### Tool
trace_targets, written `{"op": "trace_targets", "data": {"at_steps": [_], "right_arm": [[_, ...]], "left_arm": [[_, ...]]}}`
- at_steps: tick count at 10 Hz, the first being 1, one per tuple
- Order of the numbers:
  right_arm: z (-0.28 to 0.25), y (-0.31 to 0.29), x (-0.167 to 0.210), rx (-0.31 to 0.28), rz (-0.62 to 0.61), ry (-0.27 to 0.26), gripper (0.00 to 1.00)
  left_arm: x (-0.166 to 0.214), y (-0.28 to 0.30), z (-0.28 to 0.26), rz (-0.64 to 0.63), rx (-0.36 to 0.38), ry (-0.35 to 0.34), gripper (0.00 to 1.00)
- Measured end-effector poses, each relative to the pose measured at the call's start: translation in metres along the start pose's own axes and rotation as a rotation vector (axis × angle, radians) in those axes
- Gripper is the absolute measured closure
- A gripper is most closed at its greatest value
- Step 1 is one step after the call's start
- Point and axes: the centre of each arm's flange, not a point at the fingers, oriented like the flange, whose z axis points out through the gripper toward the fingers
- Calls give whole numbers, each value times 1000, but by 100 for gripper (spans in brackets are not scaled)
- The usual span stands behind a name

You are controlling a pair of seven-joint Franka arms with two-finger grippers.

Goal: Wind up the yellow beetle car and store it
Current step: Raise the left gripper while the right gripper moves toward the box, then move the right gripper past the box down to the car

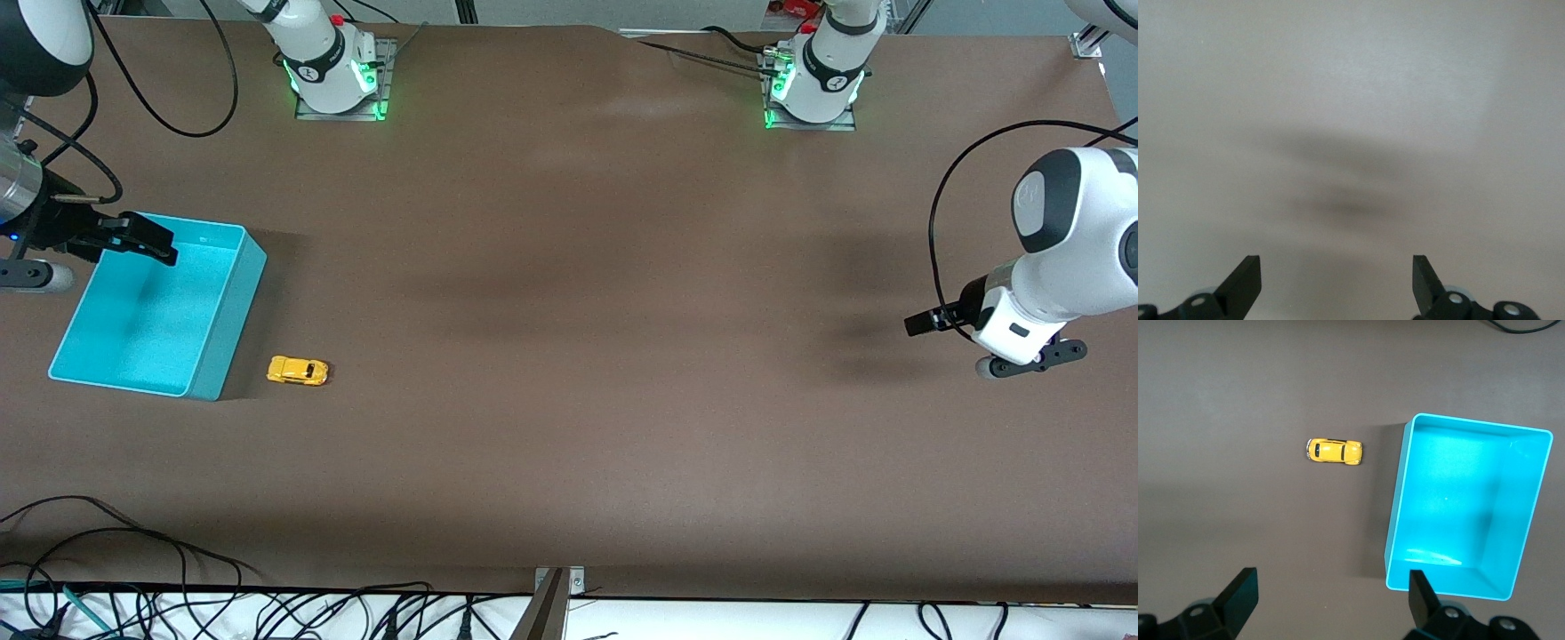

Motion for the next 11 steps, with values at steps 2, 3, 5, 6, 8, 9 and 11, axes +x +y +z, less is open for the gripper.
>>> {"op": "trace_targets", "data": {"at_steps": [2, 3, 5, 6, 8, 9, 11], "right_arm": [[6, 0, 3, 21, 7, -11, 0], [7, 2, 3, 32, 18, -13, 0], [14, 15, 6, 35, 46, -24, 0], [19, 24, 8, 37, 64, -32, 0], [26, 40, 11, 47, 93, -44, 0], [27, 46, 11, 55, 105, -46, 0], [35, 52, 11, 65, 121, -62, 0]], "left_arm": [[-4, 9, -8, 29, 2, 7, 0], [-6, 11, -9, 50, 4, 2, 0], [-9, 14, -11, 71, 7, -4, 0], [-9, 15, -13, 77, 7, 0, 0], [-10, 22, -16, 95, 5, 5, 0], [-12, 27, -16, 103, 4, 5, 0], [-13, 32, -17, 112, 4, 6, 0]]}}
